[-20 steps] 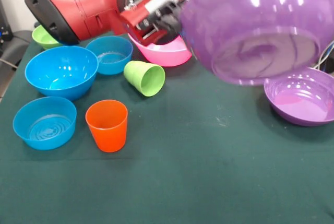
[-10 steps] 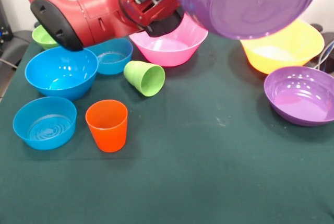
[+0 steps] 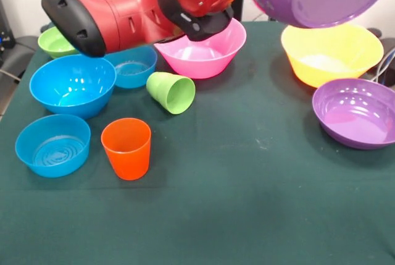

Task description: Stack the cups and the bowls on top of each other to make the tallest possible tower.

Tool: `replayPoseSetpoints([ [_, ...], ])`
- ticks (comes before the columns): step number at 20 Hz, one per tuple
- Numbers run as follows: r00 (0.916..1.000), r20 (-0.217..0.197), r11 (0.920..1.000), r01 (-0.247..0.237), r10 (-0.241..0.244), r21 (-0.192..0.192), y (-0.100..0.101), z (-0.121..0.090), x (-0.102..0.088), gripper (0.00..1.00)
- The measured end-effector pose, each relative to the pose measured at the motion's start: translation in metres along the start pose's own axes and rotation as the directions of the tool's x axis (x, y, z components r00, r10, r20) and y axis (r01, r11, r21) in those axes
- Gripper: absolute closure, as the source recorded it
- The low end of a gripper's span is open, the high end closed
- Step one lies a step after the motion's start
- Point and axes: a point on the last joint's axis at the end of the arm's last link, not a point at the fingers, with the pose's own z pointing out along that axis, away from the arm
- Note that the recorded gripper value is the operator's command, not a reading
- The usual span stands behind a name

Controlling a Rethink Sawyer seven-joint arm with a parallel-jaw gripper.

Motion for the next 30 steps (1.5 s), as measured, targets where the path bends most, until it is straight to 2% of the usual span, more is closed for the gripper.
replayPoseSetpoints([
  [6, 0.9985, -0.014, 0.9944, 0.051, -0.053, -0.092, 0.002, 0.014, -0.012, 1.0],
  [8, 0.9969, 0.001, 0.9898, 0.078, -0.078, -0.12, -0.001, 0.02, -0.024, 1.0],
  [11, 0.9955, 0.023, 0.986, 0.094, -0.092, -0.138, -0.003, 0.023, -0.034, 1.0],
  [17, 0.9867, 0.118, 0.9725, 0.133, -0.111, -0.191, -0.006, 0.025, -0.062, 1.0],
  [18, 0.9818, 0.154, 0.9691, 0.142, -0.112, -0.202, -0.007, 0.023, -0.07, 1.0],
  [23, 0.9669, 0.235, 0.9612, 0.154, -0.099, -0.229, -0.005, 0.015, -0.084, 1.0],
  [25, 0.9586, 0.271, 0.9542, 0.158, -0.086, -0.254, -0.001, 0.01, -0.085, 1.0],
  [26, 0.9531, 0.293, 0.9462, 0.161, -0.075, -0.281, 0.003, 0.006, -0.084, 1.0],
  [29, 0.9481, 0.312, 0.9349, 0.164, -0.061, -0.315, 0.008, 0.002, -0.081, 1.0],
  [30, 0.9459, 0.32, 0.9284, 0.166, -0.054, -0.332, 0.01, 0.0, -0.079, 1.0],
])
